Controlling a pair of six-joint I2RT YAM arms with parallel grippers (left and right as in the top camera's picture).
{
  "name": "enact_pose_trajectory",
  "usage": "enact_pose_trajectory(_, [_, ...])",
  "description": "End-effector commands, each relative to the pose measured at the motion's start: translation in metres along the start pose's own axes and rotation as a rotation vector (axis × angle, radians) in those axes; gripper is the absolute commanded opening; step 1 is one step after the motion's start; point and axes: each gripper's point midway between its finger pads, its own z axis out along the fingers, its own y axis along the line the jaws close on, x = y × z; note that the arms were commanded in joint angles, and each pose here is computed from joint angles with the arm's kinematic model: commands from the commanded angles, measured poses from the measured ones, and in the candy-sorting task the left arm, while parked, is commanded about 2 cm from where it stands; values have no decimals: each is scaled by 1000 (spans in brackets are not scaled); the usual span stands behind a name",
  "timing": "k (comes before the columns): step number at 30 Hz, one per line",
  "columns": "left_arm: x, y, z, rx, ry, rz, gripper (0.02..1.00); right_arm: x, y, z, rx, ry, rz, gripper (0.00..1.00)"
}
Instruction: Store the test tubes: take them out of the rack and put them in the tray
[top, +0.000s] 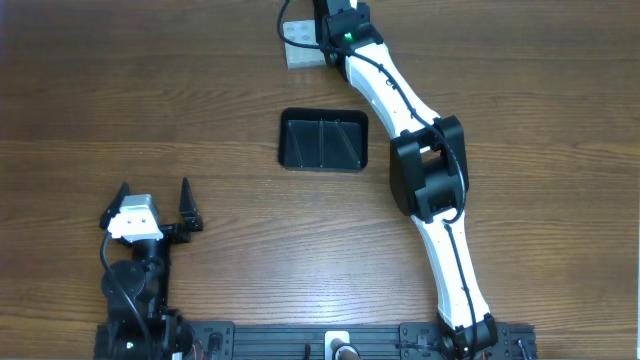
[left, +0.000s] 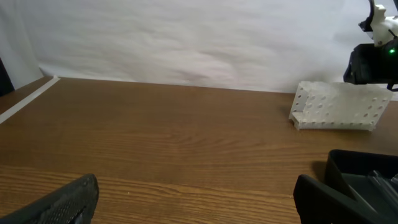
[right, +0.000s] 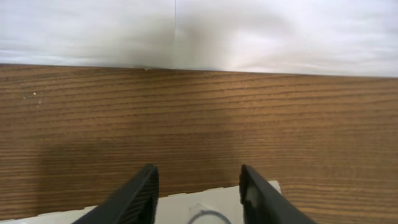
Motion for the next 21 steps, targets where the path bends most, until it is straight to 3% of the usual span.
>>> enact_pose_trajectory(1, [0,0,0,2,-3,14,998,5,-7,6,24,8,1,356])
enact_pose_trajectory(21, [1,0,0,2,-3,15,996,5,-2,5,19,7,-2,220])
